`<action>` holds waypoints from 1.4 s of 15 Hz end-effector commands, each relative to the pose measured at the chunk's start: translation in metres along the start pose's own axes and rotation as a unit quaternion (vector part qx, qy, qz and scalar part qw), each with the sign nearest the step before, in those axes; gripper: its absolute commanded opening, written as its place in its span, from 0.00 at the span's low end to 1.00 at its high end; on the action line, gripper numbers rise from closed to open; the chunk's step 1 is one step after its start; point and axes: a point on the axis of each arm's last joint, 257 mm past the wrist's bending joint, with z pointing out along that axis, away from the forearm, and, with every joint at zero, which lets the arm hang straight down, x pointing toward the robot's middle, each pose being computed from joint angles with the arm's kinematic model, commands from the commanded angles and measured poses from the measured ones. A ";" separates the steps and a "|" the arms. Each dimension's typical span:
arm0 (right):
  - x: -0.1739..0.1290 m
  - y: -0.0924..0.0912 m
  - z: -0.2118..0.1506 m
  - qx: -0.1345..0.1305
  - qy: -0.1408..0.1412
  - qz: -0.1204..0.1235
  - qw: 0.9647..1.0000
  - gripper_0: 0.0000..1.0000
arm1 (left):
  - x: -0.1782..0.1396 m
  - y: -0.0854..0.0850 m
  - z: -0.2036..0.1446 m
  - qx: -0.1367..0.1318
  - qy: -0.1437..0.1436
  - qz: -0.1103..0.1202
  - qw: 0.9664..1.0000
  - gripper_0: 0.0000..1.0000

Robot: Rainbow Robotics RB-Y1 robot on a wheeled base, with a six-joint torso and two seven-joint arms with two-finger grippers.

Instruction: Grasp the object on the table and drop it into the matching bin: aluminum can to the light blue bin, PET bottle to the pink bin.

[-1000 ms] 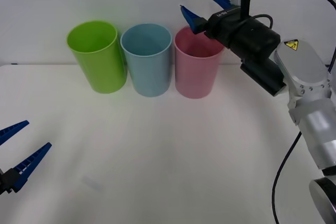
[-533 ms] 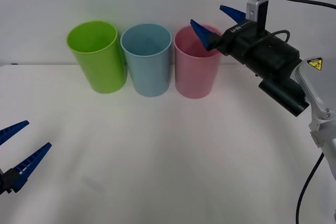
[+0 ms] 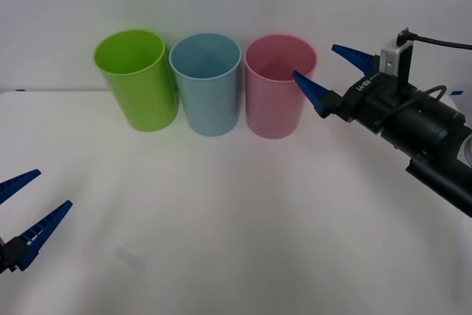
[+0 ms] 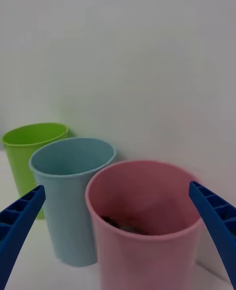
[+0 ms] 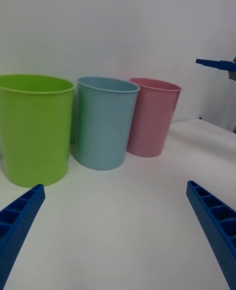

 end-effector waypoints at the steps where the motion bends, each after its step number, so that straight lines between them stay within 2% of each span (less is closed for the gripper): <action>1: 0.015 0.009 -0.034 -0.011 0.023 0.000 1.000 1.00 | 0.000 0.000 0.000 0.000 0.000 0.000 1.000 1.00; 6: 0.041 0.015 -0.099 -0.030 0.064 -0.011 0.997 1.00 | 0.000 0.000 0.000 0.000 0.000 0.000 1.000 1.00; 9: 0.061 0.018 -0.138 -0.041 0.096 -0.020 0.994 1.00 | 0.000 0.000 0.000 0.000 0.000 0.000 1.000 1.00; 10: 0.068 0.022 -0.149 -0.047 0.105 -0.022 0.993 1.00 | 0.000 0.000 0.000 0.000 0.000 0.000 1.000 1.00; 11: 0.076 0.025 -0.161 -0.053 0.115 -0.038 0.991 1.00 | 0.000 0.000 0.000 0.000 0.000 0.000 1.000 1.00; 13: 0.093 0.037 -0.184 -0.067 0.135 -0.051 0.987 1.00 | 0.000 0.000 0.000 0.000 0.000 0.000 1.000 1.00; 18: 0.114 0.062 -0.228 -0.099 0.160 -0.068 0.980 1.00 | 0.000 0.000 0.000 0.000 0.000 0.000 1.000 1.00; 21: 0.115 0.072 -0.253 -0.116 0.169 -0.061 0.977 1.00 | 0.000 0.000 0.000 0.000 0.000 0.000 1.000 1.00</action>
